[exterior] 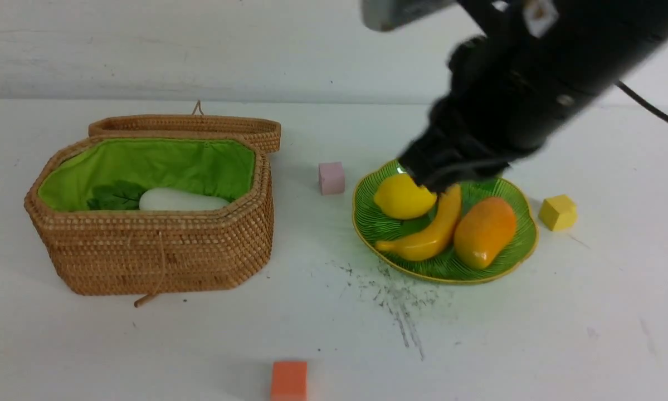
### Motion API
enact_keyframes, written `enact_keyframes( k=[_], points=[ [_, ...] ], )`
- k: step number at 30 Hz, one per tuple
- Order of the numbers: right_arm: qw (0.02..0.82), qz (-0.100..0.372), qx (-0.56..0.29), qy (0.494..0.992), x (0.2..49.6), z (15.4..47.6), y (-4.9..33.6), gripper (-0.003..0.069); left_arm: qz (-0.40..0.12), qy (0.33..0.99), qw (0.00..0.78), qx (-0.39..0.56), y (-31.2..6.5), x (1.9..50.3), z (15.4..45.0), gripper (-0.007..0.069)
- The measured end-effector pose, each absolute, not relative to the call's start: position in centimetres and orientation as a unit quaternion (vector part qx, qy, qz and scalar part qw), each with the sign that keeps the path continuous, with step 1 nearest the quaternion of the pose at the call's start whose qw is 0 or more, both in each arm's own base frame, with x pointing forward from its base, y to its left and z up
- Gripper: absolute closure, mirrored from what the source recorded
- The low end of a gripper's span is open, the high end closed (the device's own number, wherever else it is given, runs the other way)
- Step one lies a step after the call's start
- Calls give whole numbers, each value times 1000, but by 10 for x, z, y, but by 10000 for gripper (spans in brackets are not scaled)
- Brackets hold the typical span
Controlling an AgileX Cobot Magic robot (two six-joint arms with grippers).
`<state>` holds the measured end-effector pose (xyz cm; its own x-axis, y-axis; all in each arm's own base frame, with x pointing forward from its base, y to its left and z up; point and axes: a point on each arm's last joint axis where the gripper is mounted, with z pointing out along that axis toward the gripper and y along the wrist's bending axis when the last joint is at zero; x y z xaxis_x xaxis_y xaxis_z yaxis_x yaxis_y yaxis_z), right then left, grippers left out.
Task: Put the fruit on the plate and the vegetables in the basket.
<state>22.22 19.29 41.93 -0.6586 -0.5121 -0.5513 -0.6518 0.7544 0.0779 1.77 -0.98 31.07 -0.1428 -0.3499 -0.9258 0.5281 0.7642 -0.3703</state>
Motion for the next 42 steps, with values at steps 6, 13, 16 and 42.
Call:
enact_keyframes(
  k=[6,13,16,42],
  points=[
    [203,155,-253,933,161,388,146,659,-357,686,631,57,-20,29,276,638],
    [195,156,-238,939,128,371,119,657,-352,700,619,57,-23,33,262,638],
    [204,161,-238,936,123,374,115,654,-349,706,614,58,-23,34,259,638],
    [363,-41,-73,928,56,342,-3,623,-340,722,599,60,-23,34,254,631]
  ],
)
